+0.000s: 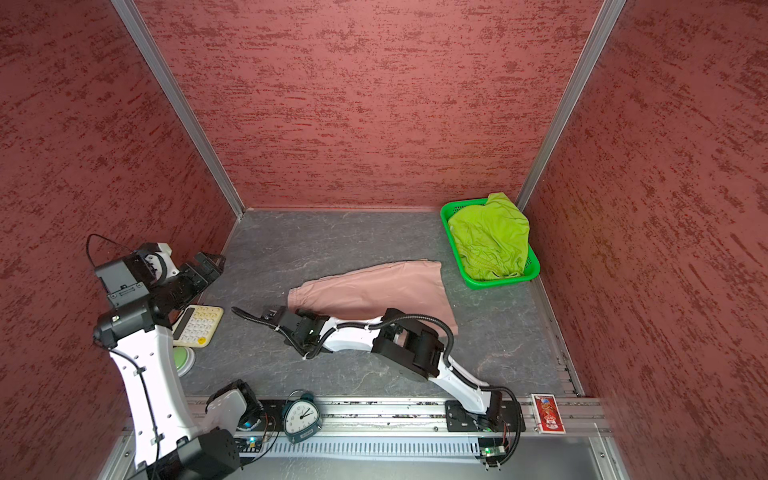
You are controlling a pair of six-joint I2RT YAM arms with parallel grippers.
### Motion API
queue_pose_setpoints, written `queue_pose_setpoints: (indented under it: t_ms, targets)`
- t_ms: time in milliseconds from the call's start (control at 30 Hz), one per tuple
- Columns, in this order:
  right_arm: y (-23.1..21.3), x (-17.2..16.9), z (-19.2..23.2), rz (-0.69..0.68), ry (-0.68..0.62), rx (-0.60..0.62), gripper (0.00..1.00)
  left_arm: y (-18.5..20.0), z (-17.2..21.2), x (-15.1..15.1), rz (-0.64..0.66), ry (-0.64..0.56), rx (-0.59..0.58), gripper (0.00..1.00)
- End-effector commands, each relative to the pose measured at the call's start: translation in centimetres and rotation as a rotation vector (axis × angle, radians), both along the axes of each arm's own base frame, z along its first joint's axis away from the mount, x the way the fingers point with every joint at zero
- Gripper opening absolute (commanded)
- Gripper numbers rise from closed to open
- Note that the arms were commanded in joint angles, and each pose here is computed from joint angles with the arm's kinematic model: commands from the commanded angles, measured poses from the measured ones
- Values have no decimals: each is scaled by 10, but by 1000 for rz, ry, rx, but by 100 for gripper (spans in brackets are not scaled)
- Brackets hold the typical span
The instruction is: Fold and stack the shorts
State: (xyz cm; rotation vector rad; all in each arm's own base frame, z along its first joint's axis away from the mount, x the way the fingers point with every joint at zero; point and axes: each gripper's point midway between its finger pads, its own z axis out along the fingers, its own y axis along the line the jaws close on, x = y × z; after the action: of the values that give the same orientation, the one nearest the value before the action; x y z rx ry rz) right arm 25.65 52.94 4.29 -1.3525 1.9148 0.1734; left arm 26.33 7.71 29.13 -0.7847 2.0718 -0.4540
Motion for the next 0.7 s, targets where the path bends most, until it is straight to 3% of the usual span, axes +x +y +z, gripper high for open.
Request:
queue_pose_setpoints:
  t_ms: [0,200,400,667]
  targets:
    - [5,9,42,-29,71,249,0,-8,3,8,-43,-22,-67,99]
    - [-17,14,61,-46,64,371,0,-51,-52,12,-152,92,-160,99]
    - [-28,7,77,-19,61,468,0,-80,-118,7,-181,176,-345,99]
    - [-26,0,76,28,71,503,0,-108,-155,20,-227,191,-471,100]
